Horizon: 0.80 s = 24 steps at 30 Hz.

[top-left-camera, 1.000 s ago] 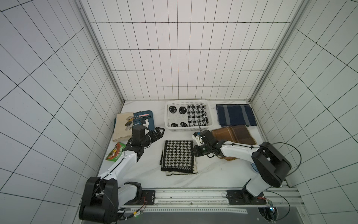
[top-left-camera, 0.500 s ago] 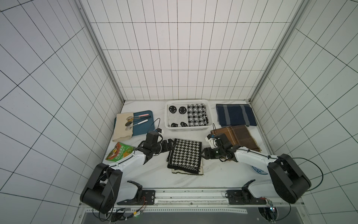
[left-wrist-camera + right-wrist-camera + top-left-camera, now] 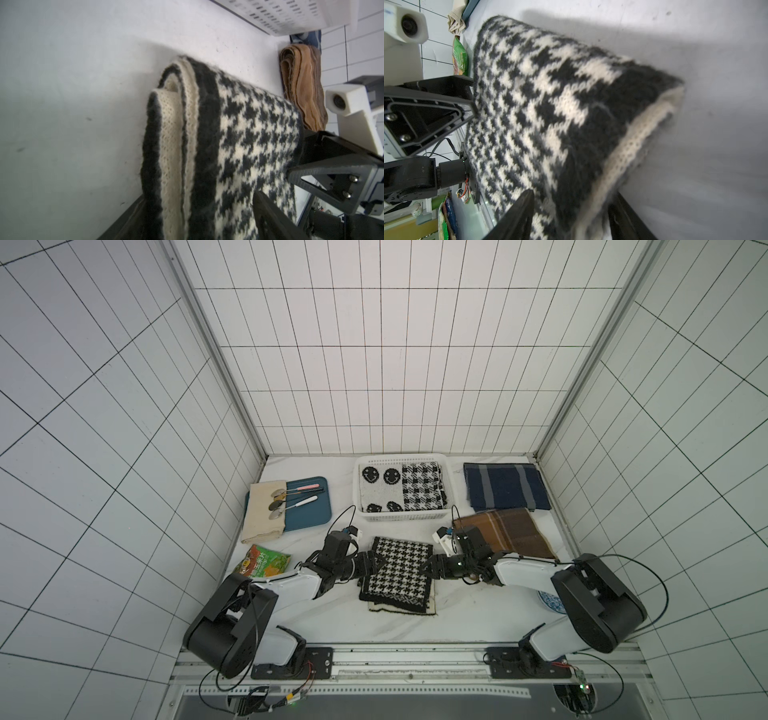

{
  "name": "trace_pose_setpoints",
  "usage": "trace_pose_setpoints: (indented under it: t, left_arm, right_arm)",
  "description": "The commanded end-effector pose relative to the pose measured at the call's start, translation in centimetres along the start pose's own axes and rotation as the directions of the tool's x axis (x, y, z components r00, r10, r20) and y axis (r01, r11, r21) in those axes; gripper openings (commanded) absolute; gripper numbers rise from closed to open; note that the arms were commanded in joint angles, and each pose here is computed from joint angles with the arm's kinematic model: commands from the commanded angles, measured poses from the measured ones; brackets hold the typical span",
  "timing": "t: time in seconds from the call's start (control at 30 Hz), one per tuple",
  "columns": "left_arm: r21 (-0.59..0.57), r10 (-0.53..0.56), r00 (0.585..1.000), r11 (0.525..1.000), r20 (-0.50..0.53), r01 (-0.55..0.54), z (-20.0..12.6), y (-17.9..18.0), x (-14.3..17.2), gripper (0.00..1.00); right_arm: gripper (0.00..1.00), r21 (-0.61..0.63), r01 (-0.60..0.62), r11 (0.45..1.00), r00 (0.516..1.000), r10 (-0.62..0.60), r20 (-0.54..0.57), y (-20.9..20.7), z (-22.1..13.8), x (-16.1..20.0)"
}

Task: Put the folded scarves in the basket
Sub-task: Move the scarf to the center of the board, then pick up the scarf at the center of the board.

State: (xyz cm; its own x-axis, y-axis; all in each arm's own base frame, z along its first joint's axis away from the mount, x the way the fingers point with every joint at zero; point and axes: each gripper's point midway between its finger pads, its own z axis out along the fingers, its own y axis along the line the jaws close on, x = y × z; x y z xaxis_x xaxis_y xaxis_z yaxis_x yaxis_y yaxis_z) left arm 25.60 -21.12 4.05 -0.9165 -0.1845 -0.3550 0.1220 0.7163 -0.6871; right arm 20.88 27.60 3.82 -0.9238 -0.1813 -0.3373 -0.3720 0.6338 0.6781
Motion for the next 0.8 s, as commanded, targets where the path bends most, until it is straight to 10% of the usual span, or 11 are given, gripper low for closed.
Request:
trace_pose_setpoints:
  t: [0.0, 0.27, 0.77]
  left_arm:
    - [-0.054, -0.072, 0.987, 0.996, -0.144, 0.065, 0.8, 2.4, 4.7, 0.65]
    - [0.033, -0.021, 0.989, 0.999, -0.145, 0.026, 0.4, -0.3, 3.8, 0.0]
    - [0.09, 0.103, 0.946, 0.987, 0.307, -0.136, -8.2, -14.7, -13.4, 0.0]
  right_arm:
    - [0.55, 0.001, -0.036, 0.999, 0.997, 0.036, -0.061, -0.4, 1.2, 1.4]
    - [0.08, -0.054, 0.007, 0.999, 0.997, -0.012, -0.077, 1.5, 1.5, 0.7]
    - [0.03, 0.055, 0.215, 0.975, 0.973, -0.218, 0.072, 9.1, -8.1, -11.8]
